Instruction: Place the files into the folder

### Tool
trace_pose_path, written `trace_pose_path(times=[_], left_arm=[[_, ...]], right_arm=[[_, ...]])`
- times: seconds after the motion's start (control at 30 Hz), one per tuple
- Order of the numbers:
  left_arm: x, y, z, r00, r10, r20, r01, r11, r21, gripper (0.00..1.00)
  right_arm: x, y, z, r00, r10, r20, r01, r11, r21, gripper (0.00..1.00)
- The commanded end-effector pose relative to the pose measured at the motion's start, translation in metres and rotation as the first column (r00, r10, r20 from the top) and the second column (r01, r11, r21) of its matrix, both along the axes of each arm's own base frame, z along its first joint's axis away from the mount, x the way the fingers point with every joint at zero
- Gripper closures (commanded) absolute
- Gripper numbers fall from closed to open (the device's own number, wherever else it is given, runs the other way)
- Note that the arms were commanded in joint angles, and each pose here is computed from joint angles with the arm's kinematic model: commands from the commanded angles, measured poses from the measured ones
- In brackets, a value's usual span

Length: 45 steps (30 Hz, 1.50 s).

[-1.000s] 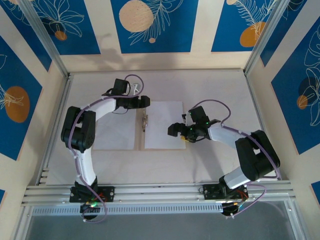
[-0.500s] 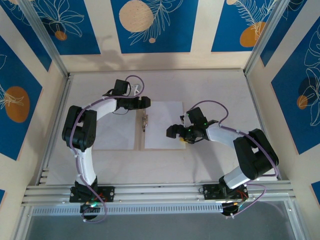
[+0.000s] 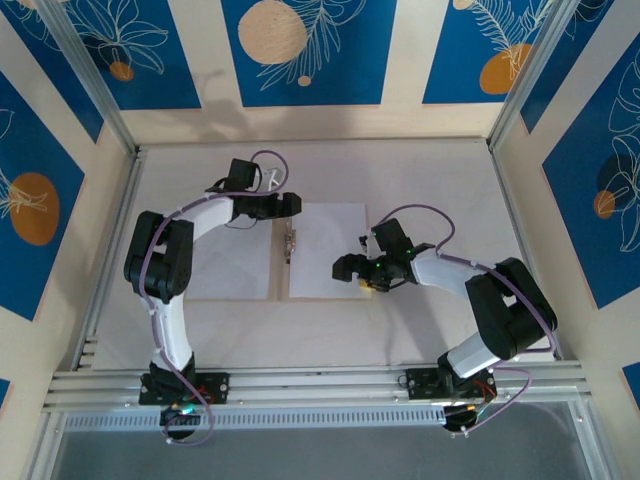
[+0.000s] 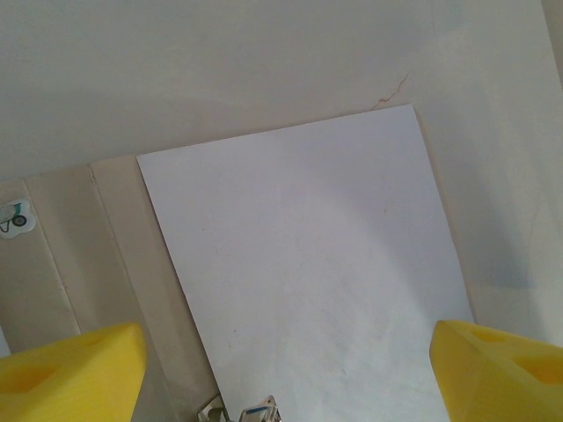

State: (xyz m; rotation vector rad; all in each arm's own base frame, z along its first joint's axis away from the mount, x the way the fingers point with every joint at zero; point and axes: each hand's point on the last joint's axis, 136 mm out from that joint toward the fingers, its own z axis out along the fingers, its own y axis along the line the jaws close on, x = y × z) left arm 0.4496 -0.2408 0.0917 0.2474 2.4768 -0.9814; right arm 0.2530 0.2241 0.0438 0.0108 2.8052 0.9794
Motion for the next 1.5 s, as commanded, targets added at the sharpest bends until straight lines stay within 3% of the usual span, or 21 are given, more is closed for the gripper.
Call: trace_pose_path(times=[0.0,0.43,1.0,1.47], left_arm=[[0.000,-0.008,0.011,1.000,-0.020,0.018,0.020,0.999,-0.033,0.16],[-0.001,-0.008,0.010,1.000,-0.022,0.016,0.023,0.999,-0.027,0.16],[-0.004,-0.011,-0.001,0.995,-0.097,0.009,0.097,0.995,0.002,0.16],[-0.018,-0.031,0.008,0.977,-0.211,0.014,0.211,0.972,-0.106,0.17]], right_arm=[[-0.003,0.000,0.003,1.000,-0.002,0.004,0.002,1.000,0.000,0.06],[-0.004,-0.001,0.009,1.000,0.001,0.017,-0.001,1.000,-0.014,0.05],[0.006,-0.006,0.087,0.992,-0.014,0.126,0.001,0.994,0.107,0.04],[-0.002,-0.018,0.093,0.992,-0.038,0.124,0.021,0.991,0.133,0.04]])
